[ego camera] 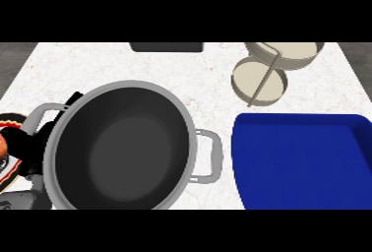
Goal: Pick the lemon from the tray and place it in the tiered basket
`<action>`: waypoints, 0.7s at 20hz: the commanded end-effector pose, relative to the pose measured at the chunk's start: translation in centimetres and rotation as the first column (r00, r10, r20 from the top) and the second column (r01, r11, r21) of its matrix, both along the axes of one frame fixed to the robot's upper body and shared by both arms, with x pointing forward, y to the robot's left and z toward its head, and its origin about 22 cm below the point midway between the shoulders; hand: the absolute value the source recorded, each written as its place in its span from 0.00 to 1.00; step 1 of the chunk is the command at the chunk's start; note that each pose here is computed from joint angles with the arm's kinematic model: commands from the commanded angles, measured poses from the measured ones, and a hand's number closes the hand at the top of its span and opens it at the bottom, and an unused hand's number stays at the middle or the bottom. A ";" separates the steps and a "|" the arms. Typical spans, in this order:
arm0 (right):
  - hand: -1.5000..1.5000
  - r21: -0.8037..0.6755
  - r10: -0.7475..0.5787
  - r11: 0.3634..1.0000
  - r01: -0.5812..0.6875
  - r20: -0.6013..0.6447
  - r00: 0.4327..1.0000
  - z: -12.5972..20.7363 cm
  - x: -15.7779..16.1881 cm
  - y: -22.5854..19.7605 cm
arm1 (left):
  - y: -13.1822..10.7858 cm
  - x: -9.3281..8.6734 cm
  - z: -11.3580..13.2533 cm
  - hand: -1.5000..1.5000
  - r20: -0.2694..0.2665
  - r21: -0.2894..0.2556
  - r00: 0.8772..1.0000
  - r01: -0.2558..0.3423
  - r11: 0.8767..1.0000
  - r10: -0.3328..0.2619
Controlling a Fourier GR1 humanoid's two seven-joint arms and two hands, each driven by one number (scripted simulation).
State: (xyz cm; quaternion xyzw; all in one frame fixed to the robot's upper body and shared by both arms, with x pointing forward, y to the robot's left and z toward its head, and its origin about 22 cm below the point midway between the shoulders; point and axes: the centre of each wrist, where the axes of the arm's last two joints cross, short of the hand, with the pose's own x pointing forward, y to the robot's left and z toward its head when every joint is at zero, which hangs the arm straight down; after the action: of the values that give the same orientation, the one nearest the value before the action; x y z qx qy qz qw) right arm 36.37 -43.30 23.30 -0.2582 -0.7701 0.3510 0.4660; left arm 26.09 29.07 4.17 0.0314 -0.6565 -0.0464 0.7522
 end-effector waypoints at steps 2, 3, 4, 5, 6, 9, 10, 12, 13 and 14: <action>1.00 0.012 0.008 1.000 -0.007 -0.036 0.999 -0.5 2.1 6.6 | -1.3 -1.2 -0.8 0.50 -0.015 -0.003 1.000 -0.009 1.000 0.009; 1.00 0.019 0.011 1.000 -0.011 -0.040 0.999 0.7 2.4 7.2 | 1.3 -0.7 -1.2 0.50 -0.010 -0.015 1.000 0.000 1.000 0.000; 1.00 0.012 0.014 1.000 -0.013 -0.028 1.000 3.0 3.5 7.7 | -0.6 -0.1 -0.7 0.50 -0.015 -0.010 1.000 0.009 1.000 -0.009; 1.00 0.017 0.028 0.999 -0.028 -0.036 0.999 0.8 3.6 9.4 | -2.7 0.6 -1.7 0.50 -0.010 0.002 1.000 -0.006 1.000 0.006; 1.00 0.016 0.016 1.000 -0.015 -0.054 0.998 0.4 3.1 10.5 | 0.0 -0.2 -0.6 0.50 -0.019 0.000 1.000 -0.012 1.000 0.012; 1.00 0.000 0.003 1.000 -0.003 -0.087 0.996 0.7 3.9 12.9 | -0.6 0.5 -1.1 0.50 -0.024 0.014 1.000 0.001 1.000 -0.001; 1.00 -0.018 -0.006 1.000 0.005 -0.091 0.996 -1.1 3.7 14.0 | 0.3 -1.1 0.0 0.50 -0.010 0.002 1.000 -0.002 1.000 0.002; 1.00 -0.020 -0.018 1.000 0.016 -0.107 0.994 0.0 4.5 13.7 | -0.2 -0.2 -1.3 0.50 -0.021 -0.003 1.000 -0.004 1.000 0.004; 1.00 -0.023 -0.021 1.000 0.018 -0.130 0.991 -0.4 4.5 13.3 | -0.1 -1.2 -0.1 0.50 -0.016 0.010 1.000 0.004 1.000 -0.004; 1.00 -0.039 -0.028 0.999 0.023 -0.145 0.989 0.5 5.4 14.6 | -2.3 0.4 -1.2 0.50 -0.004 -0.002 1.000 -0.001 1.000 0.001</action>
State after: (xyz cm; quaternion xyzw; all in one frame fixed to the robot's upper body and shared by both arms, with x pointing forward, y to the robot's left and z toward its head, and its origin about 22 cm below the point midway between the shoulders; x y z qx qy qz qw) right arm 40.70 -30.95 23.40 -0.2465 -0.7405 0.3675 0.5058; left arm 25.92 29.08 3.94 0.0356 -0.6594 -0.0418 0.7498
